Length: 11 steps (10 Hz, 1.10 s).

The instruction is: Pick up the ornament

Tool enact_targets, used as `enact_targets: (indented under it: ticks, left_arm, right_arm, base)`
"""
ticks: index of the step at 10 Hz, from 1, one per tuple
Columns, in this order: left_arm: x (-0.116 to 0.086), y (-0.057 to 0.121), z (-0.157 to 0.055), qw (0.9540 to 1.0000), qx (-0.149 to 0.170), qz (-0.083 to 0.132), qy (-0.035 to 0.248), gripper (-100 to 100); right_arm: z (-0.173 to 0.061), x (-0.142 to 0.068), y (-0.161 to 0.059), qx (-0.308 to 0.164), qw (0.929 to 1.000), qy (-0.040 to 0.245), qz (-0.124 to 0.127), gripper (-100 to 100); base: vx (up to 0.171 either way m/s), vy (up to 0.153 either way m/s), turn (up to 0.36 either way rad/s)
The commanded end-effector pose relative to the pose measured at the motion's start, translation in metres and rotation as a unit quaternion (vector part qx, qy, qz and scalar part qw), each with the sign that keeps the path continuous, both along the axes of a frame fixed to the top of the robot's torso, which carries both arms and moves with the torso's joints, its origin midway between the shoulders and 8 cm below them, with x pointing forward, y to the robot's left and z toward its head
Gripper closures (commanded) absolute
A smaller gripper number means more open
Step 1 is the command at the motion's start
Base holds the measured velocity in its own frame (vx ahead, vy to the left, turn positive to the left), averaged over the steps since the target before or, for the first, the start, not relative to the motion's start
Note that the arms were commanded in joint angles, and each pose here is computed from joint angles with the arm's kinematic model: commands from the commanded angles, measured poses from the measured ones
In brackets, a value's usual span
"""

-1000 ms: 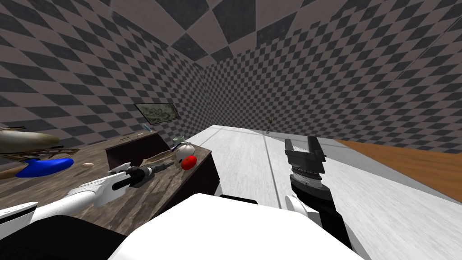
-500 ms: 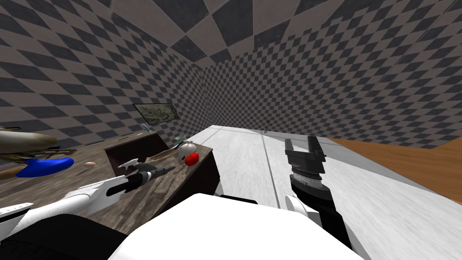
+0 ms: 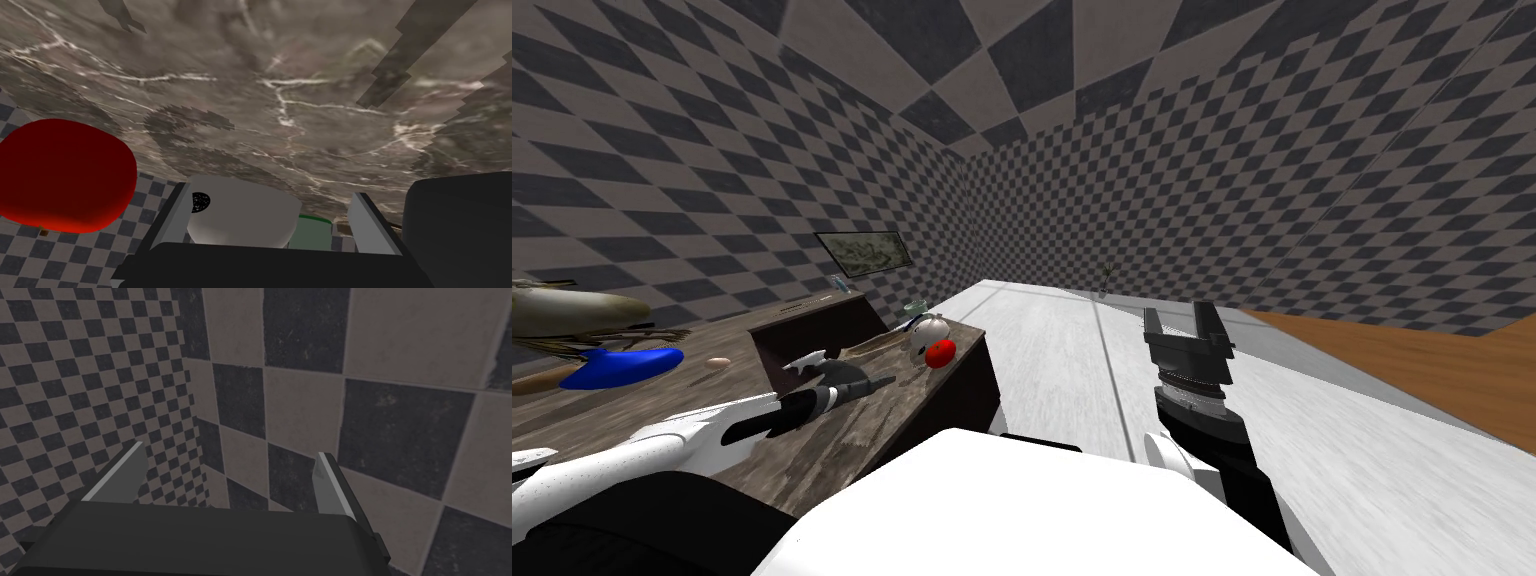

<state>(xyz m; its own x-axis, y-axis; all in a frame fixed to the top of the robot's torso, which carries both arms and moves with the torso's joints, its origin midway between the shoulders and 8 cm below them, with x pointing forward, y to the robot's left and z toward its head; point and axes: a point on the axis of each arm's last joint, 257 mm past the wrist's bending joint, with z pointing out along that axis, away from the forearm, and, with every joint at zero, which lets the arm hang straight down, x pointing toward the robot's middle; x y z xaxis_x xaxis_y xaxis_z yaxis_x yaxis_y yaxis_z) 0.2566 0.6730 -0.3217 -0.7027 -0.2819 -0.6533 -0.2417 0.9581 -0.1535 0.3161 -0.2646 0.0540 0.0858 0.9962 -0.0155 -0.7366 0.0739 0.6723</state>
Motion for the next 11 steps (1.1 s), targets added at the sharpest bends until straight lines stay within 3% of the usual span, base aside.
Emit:
enact_targets:
  ticks: [1,9,10,11]
  left_arm:
    - [-0.002,-0.001,0.007,1.0,-0.005,-0.004,0.005,-100]
    - [-0.008,-0.009,0.023,0.9994,-0.022,-0.019,0.019,-100]
    - [-0.008,-0.009,0.023,0.9994,-0.022,-0.019,0.02,0]
    - [-0.009,-0.009,0.015,0.9995,-0.022,-0.015,0.016,-100]
  right_arm:
    - [0.0,0.0,0.0,0.0,1.0,0.0,0.0,0]
    - [0.0,0.0,0.0,0.0,1.0,0.0,0.0,0]
    - [0.0,0.0,0.0,0.0,1.0,0.0,0.0,0]
    - [0.0,0.0,0.0,0.0,1.0,0.0,0.0,0]
  base:
    - [0.183,-0.017,0.073]
    - [0.192,-0.034,0.048]
    - [0.016,-0.002,-0.004]
    - [0.022,0.003,-0.075]
